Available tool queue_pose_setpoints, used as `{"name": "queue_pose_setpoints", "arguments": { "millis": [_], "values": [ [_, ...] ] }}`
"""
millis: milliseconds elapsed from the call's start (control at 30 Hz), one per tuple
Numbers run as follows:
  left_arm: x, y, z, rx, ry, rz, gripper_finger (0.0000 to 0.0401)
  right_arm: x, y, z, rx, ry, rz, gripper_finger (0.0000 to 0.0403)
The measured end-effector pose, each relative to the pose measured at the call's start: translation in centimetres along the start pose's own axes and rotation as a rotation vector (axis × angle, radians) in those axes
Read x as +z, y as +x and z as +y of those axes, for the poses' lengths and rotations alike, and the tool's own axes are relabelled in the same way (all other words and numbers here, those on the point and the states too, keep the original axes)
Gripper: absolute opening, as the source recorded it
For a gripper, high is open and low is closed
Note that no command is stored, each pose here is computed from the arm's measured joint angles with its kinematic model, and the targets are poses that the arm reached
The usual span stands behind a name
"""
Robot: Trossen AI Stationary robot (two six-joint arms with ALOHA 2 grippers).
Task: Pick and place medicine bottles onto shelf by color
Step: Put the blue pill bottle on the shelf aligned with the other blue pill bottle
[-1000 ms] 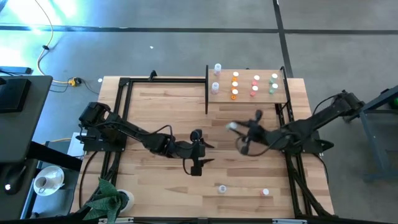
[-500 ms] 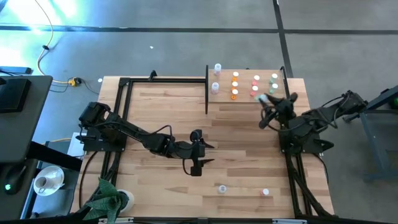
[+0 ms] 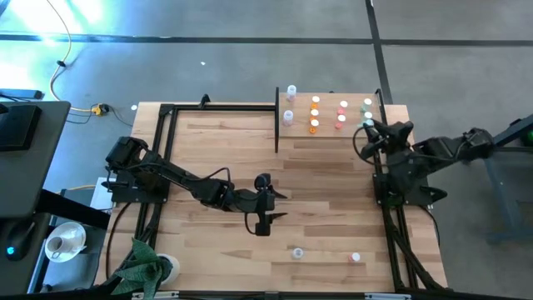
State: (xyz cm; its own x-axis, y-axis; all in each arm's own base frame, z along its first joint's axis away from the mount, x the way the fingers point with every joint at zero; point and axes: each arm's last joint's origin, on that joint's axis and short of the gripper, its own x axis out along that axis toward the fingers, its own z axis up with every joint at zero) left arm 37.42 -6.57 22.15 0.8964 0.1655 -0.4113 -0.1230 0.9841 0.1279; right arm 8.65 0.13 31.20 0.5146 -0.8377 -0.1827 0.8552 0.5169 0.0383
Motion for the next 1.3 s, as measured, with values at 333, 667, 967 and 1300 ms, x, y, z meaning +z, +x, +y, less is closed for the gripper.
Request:
{"name": "queue_pose_setpoints", "arguments": {
  "millis": [333, 667, 967, 1300],
  "values": [
    [0.0, 0.0, 0.0, 0.000, 0.000, 0.000, 0.0225, -1.2, 1.0, -1.7, -0.113, 0.011, 0.172, 0.0099],
    [0.0, 0.0, 0.0, 0.000, -0.004, -0.001, 0.0225, -2.6, 1.9, -2.3, -0.210, 0.036, 0.247, 0.0099],
    [0.0, 0.0, 0.0, 0.000, -0.004, -0.001, 0.0225, -4.1, 3.2, -2.2, -0.269, 0.063, 0.291, 0.0099],
    [0.0, 0.0, 0.0, 0.000, -0.005, -0.002, 0.0225, -3.3, 4.9, -1.8, -0.249, 0.056, 0.306, 0.0099]
  ]
}}
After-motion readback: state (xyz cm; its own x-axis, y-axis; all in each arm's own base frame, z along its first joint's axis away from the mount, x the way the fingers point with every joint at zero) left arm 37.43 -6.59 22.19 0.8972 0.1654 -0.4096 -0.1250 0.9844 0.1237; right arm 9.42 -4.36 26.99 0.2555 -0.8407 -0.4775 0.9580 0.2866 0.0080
